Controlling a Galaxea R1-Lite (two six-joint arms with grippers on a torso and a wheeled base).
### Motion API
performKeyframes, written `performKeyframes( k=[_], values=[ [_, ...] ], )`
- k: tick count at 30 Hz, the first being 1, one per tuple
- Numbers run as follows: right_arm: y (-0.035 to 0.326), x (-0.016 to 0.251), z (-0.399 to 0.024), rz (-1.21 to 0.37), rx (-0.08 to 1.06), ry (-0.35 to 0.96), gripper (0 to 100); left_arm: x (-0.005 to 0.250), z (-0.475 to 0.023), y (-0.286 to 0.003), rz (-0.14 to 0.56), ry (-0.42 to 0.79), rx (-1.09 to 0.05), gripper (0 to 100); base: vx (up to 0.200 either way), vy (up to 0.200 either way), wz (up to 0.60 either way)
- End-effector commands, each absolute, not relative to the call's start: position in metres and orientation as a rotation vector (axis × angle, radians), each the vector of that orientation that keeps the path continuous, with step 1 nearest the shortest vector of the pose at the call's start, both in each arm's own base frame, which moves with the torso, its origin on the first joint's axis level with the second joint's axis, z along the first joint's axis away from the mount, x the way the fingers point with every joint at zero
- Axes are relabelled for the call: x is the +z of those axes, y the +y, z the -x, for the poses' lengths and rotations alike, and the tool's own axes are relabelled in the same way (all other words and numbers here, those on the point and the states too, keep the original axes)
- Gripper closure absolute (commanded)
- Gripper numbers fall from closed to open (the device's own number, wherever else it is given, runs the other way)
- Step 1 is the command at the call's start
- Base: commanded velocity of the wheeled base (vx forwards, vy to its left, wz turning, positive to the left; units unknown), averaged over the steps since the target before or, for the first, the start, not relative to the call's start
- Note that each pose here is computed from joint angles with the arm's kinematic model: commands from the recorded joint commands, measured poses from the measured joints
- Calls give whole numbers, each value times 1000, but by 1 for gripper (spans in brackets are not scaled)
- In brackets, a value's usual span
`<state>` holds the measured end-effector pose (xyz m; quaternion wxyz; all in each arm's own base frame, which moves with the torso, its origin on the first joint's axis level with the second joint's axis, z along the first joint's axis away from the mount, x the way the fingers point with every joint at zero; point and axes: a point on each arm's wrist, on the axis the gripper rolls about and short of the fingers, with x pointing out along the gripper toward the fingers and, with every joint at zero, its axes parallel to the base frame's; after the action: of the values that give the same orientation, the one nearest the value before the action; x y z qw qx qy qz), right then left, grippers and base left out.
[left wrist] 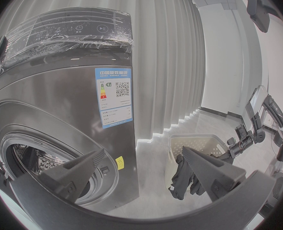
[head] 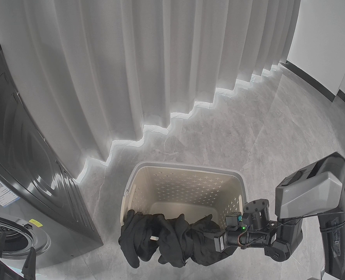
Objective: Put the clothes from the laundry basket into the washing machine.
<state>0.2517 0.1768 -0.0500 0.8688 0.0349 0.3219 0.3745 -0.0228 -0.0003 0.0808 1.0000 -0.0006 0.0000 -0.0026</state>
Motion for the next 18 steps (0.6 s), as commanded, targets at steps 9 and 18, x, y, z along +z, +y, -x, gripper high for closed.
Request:
performKeyframes(
  k=[9, 18],
  values=[
    [167, 16, -243, -124, 815, 422, 100, 75, 23, 0, 2, 0, -5, 0, 0, 0, 0],
    [158, 91, -216, -178, 875, 192, 100, 75, 23, 0, -2, 2, -5, 0, 0, 0, 0]
  ],
)
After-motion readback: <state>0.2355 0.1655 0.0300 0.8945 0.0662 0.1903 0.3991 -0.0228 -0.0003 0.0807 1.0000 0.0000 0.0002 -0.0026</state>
